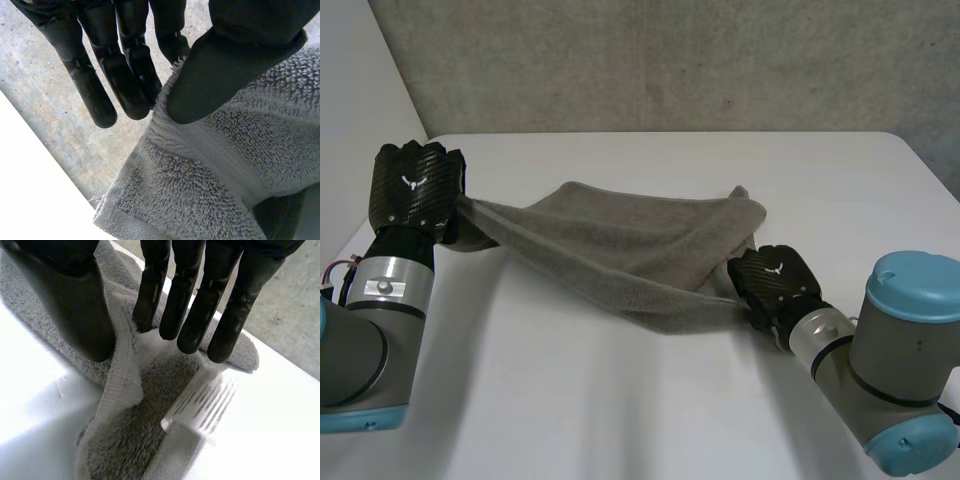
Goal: Fold the towel.
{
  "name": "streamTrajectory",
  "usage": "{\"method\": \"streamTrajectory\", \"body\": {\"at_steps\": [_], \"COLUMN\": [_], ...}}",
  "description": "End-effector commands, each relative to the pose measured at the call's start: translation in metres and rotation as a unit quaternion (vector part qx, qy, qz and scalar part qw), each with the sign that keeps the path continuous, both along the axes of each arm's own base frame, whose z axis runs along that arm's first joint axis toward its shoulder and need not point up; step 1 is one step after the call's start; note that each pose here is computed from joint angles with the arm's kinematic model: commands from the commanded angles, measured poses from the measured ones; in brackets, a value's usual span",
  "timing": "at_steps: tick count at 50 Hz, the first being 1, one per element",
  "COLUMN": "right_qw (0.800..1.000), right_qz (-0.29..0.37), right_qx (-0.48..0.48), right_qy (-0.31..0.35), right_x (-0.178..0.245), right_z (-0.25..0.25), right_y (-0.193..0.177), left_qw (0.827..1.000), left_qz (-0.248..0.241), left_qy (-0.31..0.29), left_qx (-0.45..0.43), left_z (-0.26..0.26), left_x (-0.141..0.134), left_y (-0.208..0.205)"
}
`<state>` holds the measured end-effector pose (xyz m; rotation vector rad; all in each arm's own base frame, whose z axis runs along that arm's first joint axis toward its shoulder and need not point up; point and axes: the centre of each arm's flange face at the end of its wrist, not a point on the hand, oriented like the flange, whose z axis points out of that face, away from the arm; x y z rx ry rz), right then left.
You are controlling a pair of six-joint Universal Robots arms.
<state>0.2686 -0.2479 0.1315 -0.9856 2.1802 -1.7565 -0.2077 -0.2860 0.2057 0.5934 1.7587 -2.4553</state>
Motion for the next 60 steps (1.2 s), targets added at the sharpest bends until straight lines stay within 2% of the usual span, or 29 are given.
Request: {"method": "streamTrajectory", "body": {"at_steps": [1, 28, 32, 34, 35, 36, 37, 39, 40, 42, 45, 46, 50, 54, 56, 60], "right_qw": [1.0, 0.999, 0.999, 0.994, 0.994, 0.99, 0.99, 0.979, 0.979, 0.969, 0.963, 0.958, 0.948, 0.949, 0.951, 0.951], "right_qz": [0.001, -0.028, -0.036, -0.05, -0.05, -0.055, -0.055, -0.055, -0.055, -0.043, -0.029, -0.014, -0.007, 0.002, 0.013, 0.049], "right_qx": [0.017, 0.009, -0.025, -0.084, -0.084, -0.119, -0.119, -0.184, -0.184, -0.222, -0.235, -0.241, -0.224, -0.191, -0.168, -0.086], "right_qy": [0.007, 0.022, 0.031, 0.045, 0.045, 0.049, 0.049, 0.062, 0.062, 0.103, 0.129, 0.157, 0.227, 0.251, 0.258, 0.292], "right_x": [0.0, -0.01, -0.017, -0.03, -0.03, -0.036, -0.036, -0.041, -0.041, -0.046, -0.047, -0.049, -0.066, -0.072, -0.072, -0.067], "right_z": [-0.013, -0.006, 0.014, 0.052, 0.053, 0.074, 0.074, 0.123, 0.123, 0.164, 0.18, 0.191, 0.211, 0.215, 0.211, 0.176], "right_y": [0.001, -0.01, -0.019, -0.027, -0.027, -0.029, -0.029, -0.02, -0.02, -0.003, 0.007, 0.014, 0.016, 0.017, 0.016, -0.002], "left_qw": [1.0, 1.0, 1.0, 0.999, 0.999, 0.998, 0.997, 0.995, 0.995, 0.992, 0.991, 0.991, 0.996, 0.999, 1.0, 0.998], "left_qz": [0.0, 0.003, 0.003, 0.004, 0.004, 0.003, 0.003, 0.003, 0.003, 0.002, 0.001, 0.001, -0.005, -0.006, -0.002, -0.003], "left_qy": [0.0, -0.002, -0.003, 0.003, 0.003, 0.011, 0.017, 0.022, 0.022, 0.03, 0.031, 0.031, 0.014, 0.001, -0.014, -0.034], "left_qx": [0.001, 0.0, -0.008, -0.038, -0.038, -0.057, -0.076, -0.094, -0.094, -0.124, -0.132, -0.132, -0.082, -0.041, 0.009, 0.054], "left_z": [-0.001, 0.0, 0.005, 0.027, 0.027, 0.043, 0.06, 0.078, 0.078, 0.108, 0.13, 0.13, 0.134, 0.125, 0.103, 0.076], "left_x": [0.0, 0.001, 0.001, 0.003, 0.003, 0.004, 0.006, 0.008, 0.008, 0.011, 0.013, 0.013, 0.012, 0.011, 0.01, 0.005], "left_y": [0.0, -0.001, 0.001, 0.006, 0.006, 0.011, 0.018, 0.026, 0.026, 0.041, 0.051, 0.051, 0.057, 0.055, 0.042, 0.028]}}
